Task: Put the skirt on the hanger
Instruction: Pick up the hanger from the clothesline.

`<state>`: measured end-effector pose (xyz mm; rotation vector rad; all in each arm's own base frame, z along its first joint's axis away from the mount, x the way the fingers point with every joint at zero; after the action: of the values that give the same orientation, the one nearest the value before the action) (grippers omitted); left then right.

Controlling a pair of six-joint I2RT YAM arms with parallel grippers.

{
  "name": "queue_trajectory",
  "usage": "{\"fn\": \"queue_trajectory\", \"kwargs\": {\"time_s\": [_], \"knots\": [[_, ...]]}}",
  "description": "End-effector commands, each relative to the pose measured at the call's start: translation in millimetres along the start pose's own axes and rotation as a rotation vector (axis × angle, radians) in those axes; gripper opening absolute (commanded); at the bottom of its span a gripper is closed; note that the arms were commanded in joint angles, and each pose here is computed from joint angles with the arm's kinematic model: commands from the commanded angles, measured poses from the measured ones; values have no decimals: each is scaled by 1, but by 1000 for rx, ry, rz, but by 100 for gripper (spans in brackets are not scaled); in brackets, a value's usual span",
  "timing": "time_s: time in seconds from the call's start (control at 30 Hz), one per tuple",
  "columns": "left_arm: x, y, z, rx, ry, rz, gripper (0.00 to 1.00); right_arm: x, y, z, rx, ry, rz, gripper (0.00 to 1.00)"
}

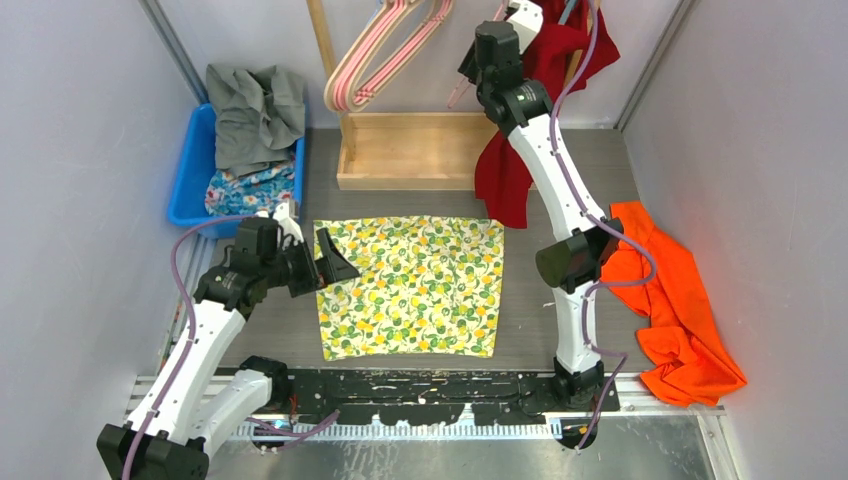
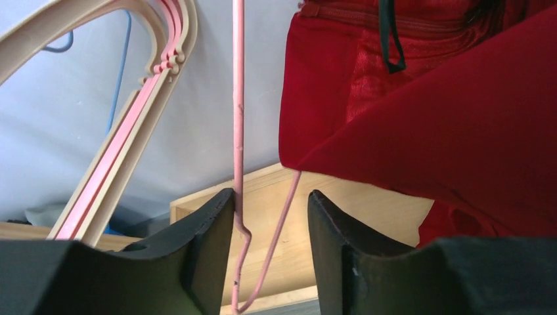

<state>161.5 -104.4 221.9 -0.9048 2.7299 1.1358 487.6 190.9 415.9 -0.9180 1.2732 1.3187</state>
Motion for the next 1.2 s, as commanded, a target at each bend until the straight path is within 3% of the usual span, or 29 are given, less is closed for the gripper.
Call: {"fn": "queue_trajectory", "kwargs": {"time_s": [0.0,0.17,0.53,1.0,1.17], "knots": [[-8,0,-13,75,-40,-32,100,-36,16,-6,-33,-48,-86,47],[-8,-2,-12,70,-38,-23,100,-37,20,-15,-17,-45,-81,26],[-7,-2,-11,75,-37,-25,100,-52,43,-17,-88,-51,-85,3],[-6,0,-12,77,-42,-28,100,-70,78,13,-500,63,-93,1],[-6,1,-12,75,-44,-29,100,-54,94,22,-637,19,5,1]]}}
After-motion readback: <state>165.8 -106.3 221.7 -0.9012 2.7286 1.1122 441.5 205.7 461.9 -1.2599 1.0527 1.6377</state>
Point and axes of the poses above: each gripper's point midway between its finger pads, its own y axis back along the fingers, its own z axis along the line the jaws close on, x = y × z, the point moved 7 cm from there along y, back along the fingers, and after that the axes turned 15 degrees about y, right-handed, at the moved point
